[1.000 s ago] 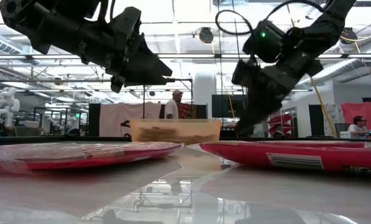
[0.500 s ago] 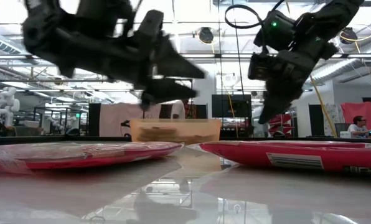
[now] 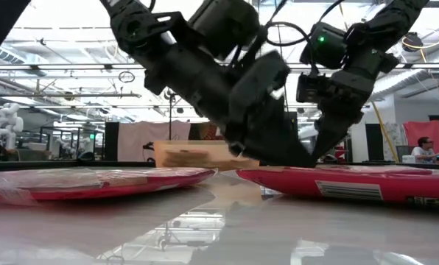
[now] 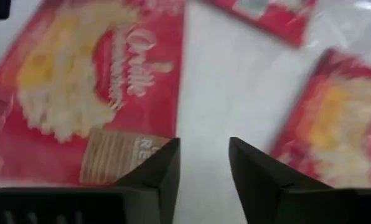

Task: Sort popcorn bags into baskets
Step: Put the red popcorn bag into the orange bin

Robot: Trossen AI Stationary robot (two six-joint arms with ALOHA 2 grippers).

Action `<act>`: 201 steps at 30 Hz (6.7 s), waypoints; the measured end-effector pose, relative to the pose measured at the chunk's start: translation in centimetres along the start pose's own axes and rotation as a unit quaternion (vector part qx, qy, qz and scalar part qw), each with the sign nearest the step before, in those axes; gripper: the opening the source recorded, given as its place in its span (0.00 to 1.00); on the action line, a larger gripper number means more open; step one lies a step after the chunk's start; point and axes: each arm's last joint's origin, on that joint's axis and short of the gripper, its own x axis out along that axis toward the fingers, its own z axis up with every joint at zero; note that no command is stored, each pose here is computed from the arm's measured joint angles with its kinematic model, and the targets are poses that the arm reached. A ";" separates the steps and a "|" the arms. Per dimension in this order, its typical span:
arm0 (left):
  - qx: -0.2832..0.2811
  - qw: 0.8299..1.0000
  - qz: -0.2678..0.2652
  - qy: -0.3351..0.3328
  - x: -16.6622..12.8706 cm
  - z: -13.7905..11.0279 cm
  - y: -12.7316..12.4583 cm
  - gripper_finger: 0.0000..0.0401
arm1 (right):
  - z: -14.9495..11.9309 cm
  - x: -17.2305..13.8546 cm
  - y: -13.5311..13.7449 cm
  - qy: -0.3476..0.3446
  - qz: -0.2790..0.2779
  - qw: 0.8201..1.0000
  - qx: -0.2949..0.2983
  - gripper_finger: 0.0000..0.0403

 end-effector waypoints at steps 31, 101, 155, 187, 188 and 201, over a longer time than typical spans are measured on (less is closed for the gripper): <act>0.037 0.996 0.020 -0.083 0.3 1.3 1.7 0.19 | -3.2 -0.6 -0.2 0.027 -0.028 0.989 0.140 0.53; -0.122 0.934 0.125 -0.312 -17.9 -5.1 1.6 0.60 | 15.4 -10.8 -2.3 -0.557 -0.090 0.823 -0.068 0.04; -0.092 0.953 0.090 -0.273 -17.5 -6.2 -1.0 0.42 | 13.9 1.6 -14.7 -0.369 -0.161 0.901 0.164 0.41; -0.193 0.973 0.079 -0.098 -16.6 -10.6 -3.5 0.73 | -0.5 -1.8 3.7 -0.325 0.072 0.937 -0.103 0.54; -0.200 0.972 0.078 -0.093 -16.6 -10.7 -3.6 0.75 | -1.4 -1.5 3.9 -0.331 0.083 0.934 -0.102 0.54; -0.283 0.959 0.012 -0.021 -16.9 -13.0 -7.2 0.74 | -5.7 -0.6 6.0 -0.345 0.065 0.930 -0.109 0.54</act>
